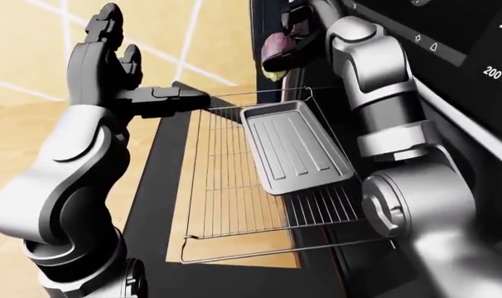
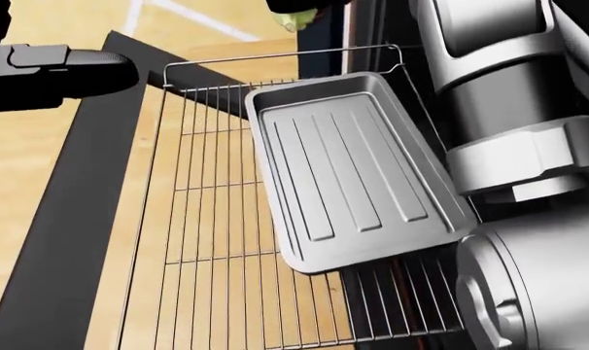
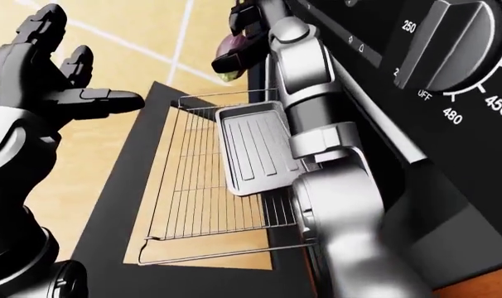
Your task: Place the eggplant on the rack of the oven.
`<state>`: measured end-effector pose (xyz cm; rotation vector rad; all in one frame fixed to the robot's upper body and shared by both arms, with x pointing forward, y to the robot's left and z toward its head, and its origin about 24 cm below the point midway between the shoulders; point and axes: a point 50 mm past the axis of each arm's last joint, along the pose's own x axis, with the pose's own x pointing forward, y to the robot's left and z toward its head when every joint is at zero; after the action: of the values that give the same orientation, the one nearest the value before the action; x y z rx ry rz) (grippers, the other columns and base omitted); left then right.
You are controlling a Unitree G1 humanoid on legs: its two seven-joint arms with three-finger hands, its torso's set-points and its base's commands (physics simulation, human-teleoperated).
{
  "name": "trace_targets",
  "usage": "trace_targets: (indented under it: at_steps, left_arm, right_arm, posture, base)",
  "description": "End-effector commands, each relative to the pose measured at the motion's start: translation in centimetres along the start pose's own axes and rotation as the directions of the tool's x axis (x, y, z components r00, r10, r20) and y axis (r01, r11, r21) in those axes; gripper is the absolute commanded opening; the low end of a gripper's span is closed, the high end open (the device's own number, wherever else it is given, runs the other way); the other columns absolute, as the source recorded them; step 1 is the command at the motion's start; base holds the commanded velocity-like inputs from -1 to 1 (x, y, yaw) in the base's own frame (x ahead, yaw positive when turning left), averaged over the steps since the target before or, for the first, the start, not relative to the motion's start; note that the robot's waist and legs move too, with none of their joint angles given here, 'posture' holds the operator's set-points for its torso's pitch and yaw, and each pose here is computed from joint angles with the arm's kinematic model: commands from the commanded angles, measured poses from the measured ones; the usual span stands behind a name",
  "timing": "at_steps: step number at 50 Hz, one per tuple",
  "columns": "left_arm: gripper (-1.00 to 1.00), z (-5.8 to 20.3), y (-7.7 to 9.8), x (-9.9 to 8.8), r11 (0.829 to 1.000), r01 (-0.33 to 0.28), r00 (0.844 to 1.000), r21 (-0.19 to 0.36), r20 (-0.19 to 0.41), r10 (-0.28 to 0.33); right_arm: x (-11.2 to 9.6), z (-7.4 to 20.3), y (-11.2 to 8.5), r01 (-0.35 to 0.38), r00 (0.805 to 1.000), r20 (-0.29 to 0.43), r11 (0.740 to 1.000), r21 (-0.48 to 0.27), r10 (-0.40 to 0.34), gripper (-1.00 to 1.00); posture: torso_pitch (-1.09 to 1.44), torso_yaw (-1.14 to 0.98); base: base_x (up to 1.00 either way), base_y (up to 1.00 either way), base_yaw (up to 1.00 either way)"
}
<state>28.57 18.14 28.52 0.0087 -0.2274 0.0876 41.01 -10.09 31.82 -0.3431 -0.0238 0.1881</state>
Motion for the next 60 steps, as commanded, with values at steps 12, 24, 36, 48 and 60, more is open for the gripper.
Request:
trace_targets:
  at_steps: [12,24,36,48,60]
  left_arm:
    - [1.00,1.5,0.3,-0.2,1.000,-0.017,0.997,-0.005,0.081,0.017]
    - [1.00,1.5,0.3,-0.3,1.000,-0.016,0.996,-0.006,0.082,0.016]
    - [1.00,1.5,0.3,-0.4,1.000,-0.015,0.997,-0.005,0.081,0.015]
    - [1.00,1.4,0.3,-0.2,1.000,-0.015,0.997,-0.006,0.078,0.015]
    - [1.00,1.4,0.3,-0.3,1.000,-0.015,0.997,-0.006,0.078,0.015]
  right_arm:
    - [-0.6,3.5,-0.7,0.031,0.990,0.138,0.999,-0.030,-0.027,-1.00]
    - [-0.1,3.1,-2.0,0.086,0.994,0.079,0.987,-0.136,-0.075,-1.00]
    - [0.4,0.6,-2.7,0.111,0.993,0.002,0.934,-0.339,-0.117,-1.00]
    - [1.1,-1.8,-2.1,0.102,0.993,-0.028,0.933,-0.344,-0.118,-1.00]
    - [1.2,-3.5,-1.6,0.059,0.993,-0.073,0.922,-0.383,-0.094,-1.00]
  posture:
    - [0.00,0.00]
    - [0.00,0.00]
    - [0.00,0.00]
    - [0.00,0.00]
    - [0.00,0.00]
  base:
    - [0.00,0.00,0.00]
    - [0.00,0.00,0.00]
    - [0.00,0.00,0.00]
    - [0.00,0.00,0.00]
    - [0.00,0.00,0.00]
